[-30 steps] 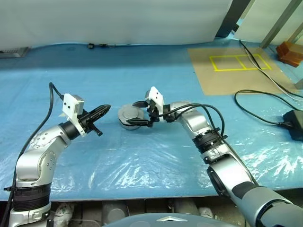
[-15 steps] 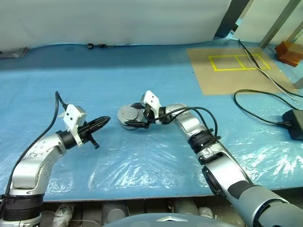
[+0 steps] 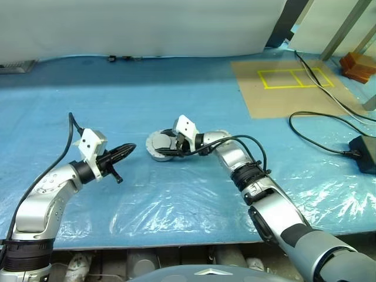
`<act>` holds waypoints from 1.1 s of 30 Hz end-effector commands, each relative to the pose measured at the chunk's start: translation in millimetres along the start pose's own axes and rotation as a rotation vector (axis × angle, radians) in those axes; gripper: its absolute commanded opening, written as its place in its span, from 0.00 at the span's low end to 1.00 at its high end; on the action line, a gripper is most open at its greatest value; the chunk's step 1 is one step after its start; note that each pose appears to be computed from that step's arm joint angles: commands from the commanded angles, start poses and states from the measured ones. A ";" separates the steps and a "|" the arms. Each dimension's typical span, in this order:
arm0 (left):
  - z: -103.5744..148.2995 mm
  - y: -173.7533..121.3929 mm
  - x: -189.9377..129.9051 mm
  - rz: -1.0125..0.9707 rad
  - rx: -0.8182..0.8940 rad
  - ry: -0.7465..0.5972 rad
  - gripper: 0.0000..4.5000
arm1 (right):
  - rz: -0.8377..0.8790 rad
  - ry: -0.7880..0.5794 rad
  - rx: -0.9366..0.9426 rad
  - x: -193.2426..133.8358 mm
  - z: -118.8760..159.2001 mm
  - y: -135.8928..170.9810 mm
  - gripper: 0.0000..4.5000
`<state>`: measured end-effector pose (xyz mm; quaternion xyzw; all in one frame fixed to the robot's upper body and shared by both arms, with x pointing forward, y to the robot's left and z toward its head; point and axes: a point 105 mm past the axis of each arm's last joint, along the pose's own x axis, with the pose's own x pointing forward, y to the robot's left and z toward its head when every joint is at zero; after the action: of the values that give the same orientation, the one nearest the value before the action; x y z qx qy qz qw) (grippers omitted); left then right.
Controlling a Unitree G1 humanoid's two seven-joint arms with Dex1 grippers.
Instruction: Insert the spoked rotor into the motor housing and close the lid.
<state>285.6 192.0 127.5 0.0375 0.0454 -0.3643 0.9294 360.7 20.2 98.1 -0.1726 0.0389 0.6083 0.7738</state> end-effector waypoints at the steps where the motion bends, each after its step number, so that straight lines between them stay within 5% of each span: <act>1: 9.3 2.1 1.3 -0.002 0.038 -0.019 0.00 | 0.047 0.069 -0.008 -5.5 -15.1 6.2 0.65; 9: 10.3 2.6 5.5 -0.005 0.037 -0.025 0.00 | -0.023 0.091 0.004 -3.9 -20.1 -2.1 0.65; 22: 7.2 5.1 6.2 -0.001 0.032 -0.013 0.00 | 0.199 0.168 0.118 -23.9 -30.3 23.5 0.65; 33: 5.9 5.7 6.9 0.002 0.029 -0.010 0.00 | 0.042 -0.075 0.267 -12.4 15.3 -7.2 0.65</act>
<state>295.2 191.8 125.6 0.0372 0.0504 -0.3623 0.9300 358.9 11.6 102.6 -0.0691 0.1094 0.6192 0.7745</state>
